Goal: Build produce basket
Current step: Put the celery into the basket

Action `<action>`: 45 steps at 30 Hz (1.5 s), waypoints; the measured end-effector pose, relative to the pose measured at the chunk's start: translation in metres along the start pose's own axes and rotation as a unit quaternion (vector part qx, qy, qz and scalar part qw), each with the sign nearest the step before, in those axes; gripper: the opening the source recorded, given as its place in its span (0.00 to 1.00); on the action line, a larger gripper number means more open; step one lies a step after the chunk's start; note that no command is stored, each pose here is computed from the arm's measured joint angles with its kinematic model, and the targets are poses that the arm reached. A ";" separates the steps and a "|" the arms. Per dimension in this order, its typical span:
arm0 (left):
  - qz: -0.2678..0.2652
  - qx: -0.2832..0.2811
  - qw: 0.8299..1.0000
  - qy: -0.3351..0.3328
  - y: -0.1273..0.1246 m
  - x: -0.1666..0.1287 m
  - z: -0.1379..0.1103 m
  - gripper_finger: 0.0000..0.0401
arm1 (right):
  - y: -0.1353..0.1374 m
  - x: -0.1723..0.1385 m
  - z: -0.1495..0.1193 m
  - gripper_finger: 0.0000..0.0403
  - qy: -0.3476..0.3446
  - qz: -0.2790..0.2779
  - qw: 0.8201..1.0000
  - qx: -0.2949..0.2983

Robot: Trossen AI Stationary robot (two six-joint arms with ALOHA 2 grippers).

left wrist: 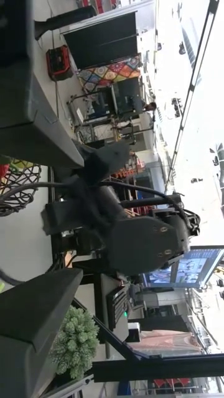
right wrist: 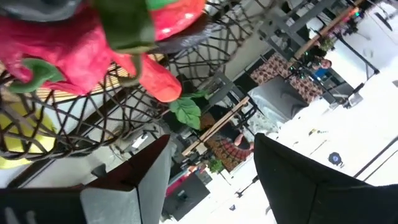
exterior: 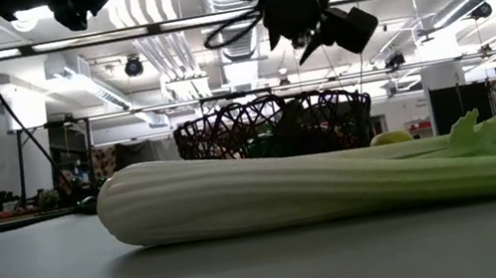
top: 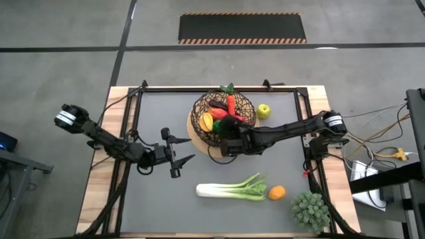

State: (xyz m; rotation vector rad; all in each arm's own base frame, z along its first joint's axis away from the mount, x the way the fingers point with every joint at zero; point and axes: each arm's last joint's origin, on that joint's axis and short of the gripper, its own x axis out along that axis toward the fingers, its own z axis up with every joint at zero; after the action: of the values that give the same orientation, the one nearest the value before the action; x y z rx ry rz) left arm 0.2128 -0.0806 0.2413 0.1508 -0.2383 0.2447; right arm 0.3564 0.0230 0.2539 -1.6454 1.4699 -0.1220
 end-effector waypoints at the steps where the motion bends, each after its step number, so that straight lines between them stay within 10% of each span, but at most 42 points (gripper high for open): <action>1: 0.000 0.000 1.000 0.000 0.000 0.000 0.000 0.64 | -0.002 -0.002 -0.002 0.53 -0.002 -0.003 1.000 0.013; 12: -0.001 -0.015 1.000 0.001 0.000 0.000 0.000 0.64 | -0.015 -0.030 -0.029 0.53 0.043 -0.080 0.955 0.281; 20: -0.030 -0.112 0.993 0.012 -0.008 0.003 -0.005 0.64 | -0.016 -0.062 -0.057 0.49 -0.155 0.051 0.819 0.550; 28: -0.075 -0.114 0.987 0.079 -0.045 0.020 -0.017 0.64 | -0.015 -0.097 -0.074 0.41 -0.376 0.137 0.715 0.573; 33: -0.109 -0.112 0.969 0.192 -0.067 0.035 -0.020 0.64 | 0.003 -0.114 -0.071 0.38 -0.403 0.145 0.707 0.563; 39: -0.131 -0.109 0.907 0.386 -0.078 0.043 -0.015 0.64 | 0.021 -0.124 -0.056 0.36 -0.396 0.143 0.716 0.557; 45: -0.169 -0.103 0.876 0.440 -0.095 0.052 -0.021 0.64 | 0.039 -0.134 -0.044 0.36 -0.388 0.140 0.726 0.551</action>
State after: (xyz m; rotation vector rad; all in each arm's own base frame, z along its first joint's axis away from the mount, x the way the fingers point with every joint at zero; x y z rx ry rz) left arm 0.2909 -0.1564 0.2232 -0.1419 0.6707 -0.0784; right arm 0.2620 0.1152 0.3173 -0.3506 0.6613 -0.0871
